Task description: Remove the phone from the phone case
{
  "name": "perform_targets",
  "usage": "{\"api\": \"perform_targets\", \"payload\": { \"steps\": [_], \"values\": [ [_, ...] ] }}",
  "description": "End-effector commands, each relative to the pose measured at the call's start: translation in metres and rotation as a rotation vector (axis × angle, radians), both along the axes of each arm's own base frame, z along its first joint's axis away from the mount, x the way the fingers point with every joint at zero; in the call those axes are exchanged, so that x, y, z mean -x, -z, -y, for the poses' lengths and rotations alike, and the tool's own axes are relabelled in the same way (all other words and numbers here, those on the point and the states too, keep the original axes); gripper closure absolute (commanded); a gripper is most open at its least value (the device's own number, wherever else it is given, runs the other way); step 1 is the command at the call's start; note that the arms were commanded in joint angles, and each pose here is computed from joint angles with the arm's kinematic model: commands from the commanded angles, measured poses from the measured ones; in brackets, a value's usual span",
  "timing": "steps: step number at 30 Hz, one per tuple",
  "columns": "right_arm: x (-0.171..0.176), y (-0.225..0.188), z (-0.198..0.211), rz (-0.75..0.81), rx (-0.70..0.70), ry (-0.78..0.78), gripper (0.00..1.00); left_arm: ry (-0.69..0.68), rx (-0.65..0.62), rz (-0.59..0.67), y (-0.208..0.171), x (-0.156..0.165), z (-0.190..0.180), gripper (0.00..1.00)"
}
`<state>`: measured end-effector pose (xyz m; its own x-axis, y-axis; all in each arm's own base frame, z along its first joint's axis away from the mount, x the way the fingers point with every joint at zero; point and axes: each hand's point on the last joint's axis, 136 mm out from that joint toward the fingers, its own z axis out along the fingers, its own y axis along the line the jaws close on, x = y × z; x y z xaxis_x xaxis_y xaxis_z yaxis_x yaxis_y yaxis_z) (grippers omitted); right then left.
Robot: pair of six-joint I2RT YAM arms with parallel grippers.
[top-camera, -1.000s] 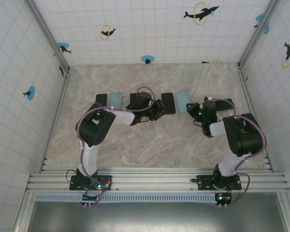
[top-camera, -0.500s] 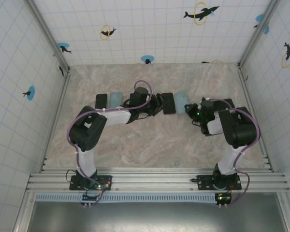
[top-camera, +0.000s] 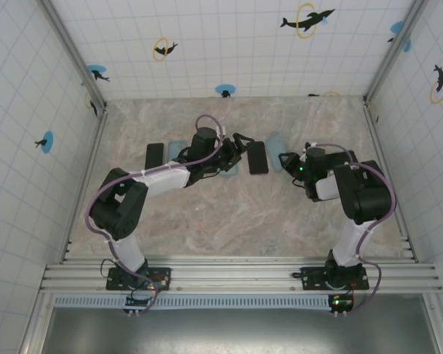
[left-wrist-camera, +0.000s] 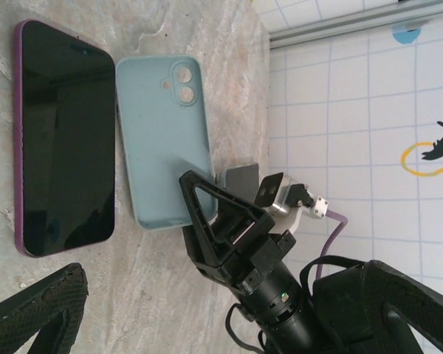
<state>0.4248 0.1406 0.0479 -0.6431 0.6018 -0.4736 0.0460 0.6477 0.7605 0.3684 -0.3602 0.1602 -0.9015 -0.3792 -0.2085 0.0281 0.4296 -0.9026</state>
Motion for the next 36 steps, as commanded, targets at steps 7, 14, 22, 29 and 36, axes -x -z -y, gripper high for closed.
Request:
{"api": "perform_targets", "payload": {
  "steps": [7, 14, 22, 29, 36],
  "values": [
    [0.003, 0.013, 0.001, -0.030, 0.136, -0.072, 0.64, 0.008, -0.021, 0.034, -0.010, 0.004, -0.011, 0.02],
    [0.006, 0.017, 0.007, -0.035, 0.274, -0.107, 0.61, 0.010, -0.017, 0.033, -0.011, 0.001, -0.013, 0.02],
    [0.000, 0.014, 0.012, -0.026, 0.400, -0.157, 0.59, 0.007, -0.011, 0.037, -0.015, -0.003, -0.013, 0.02],
    [-0.003, -0.007, 0.012, -0.002, 0.456, -0.186, 0.49, -0.006, 0.000, 0.056, -0.026, -0.008, -0.017, 0.02],
    [0.002, -0.042, 0.057, -0.001, 0.652, -0.155, 0.31, -0.001, 0.038, 0.072, -0.038, -0.007, -0.015, 0.02]
  ]
}}
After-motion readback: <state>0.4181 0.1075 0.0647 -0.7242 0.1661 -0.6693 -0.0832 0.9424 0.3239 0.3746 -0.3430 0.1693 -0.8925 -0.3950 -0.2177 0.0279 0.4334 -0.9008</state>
